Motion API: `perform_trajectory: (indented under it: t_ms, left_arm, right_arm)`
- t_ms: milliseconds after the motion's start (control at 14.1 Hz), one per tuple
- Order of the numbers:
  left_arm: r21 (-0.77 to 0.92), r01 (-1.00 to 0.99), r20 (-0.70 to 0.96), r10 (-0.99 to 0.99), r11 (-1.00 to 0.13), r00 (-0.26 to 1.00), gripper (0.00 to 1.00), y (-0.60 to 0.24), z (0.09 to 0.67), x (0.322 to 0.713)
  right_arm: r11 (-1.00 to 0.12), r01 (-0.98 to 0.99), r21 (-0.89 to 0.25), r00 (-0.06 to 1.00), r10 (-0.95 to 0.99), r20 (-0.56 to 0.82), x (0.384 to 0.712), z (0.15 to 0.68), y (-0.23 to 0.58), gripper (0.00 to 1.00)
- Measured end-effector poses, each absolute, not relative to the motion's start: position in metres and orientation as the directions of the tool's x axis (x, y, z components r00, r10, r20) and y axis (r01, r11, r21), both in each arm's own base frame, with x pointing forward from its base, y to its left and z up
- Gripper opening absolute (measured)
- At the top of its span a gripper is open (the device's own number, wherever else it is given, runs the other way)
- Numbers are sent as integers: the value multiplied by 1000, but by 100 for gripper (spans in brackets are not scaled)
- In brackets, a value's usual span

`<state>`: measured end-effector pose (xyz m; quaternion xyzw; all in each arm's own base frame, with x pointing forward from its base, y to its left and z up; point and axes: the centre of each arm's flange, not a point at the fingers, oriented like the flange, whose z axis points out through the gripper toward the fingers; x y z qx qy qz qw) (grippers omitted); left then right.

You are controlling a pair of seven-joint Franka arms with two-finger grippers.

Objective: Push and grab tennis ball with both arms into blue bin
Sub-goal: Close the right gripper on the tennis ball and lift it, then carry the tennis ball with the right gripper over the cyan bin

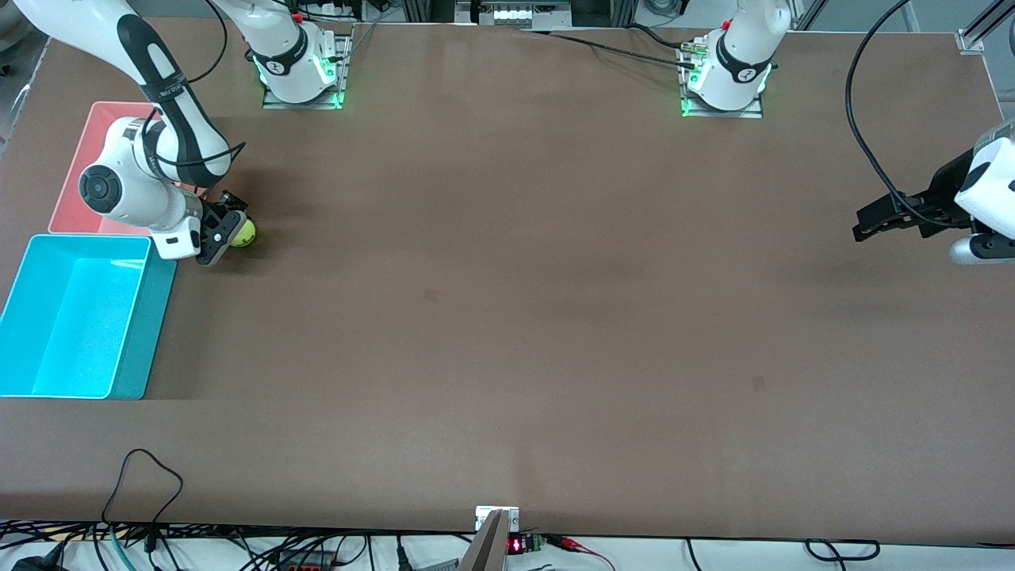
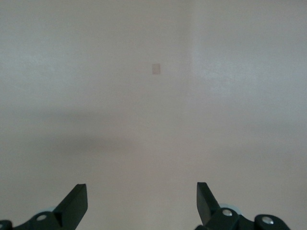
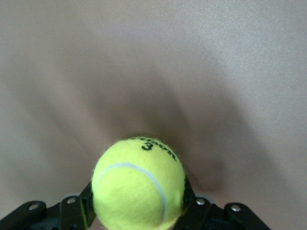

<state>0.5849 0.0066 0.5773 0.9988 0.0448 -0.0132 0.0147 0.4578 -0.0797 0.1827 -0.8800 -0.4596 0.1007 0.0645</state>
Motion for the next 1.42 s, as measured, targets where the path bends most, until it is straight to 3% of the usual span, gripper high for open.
perform_trajectory:
  t_ms: [497,1066,1421]
  left_arm:
    - [28,89,-28,88,-996,996,100,6,577,585]
    - [29,69,-24,69,-997,997,100,-4,579,585]
    - [30,39,-15,39,-999,999,100,-21,582,585]
  right_arm:
    - [-622,767,-159,612,783,-110,470,197,-82,66]
    - [-879,476,-23,876,476,-74,547,324,-104,66]
    - [-961,275,33,961,274,-33,556,357,-175,66]
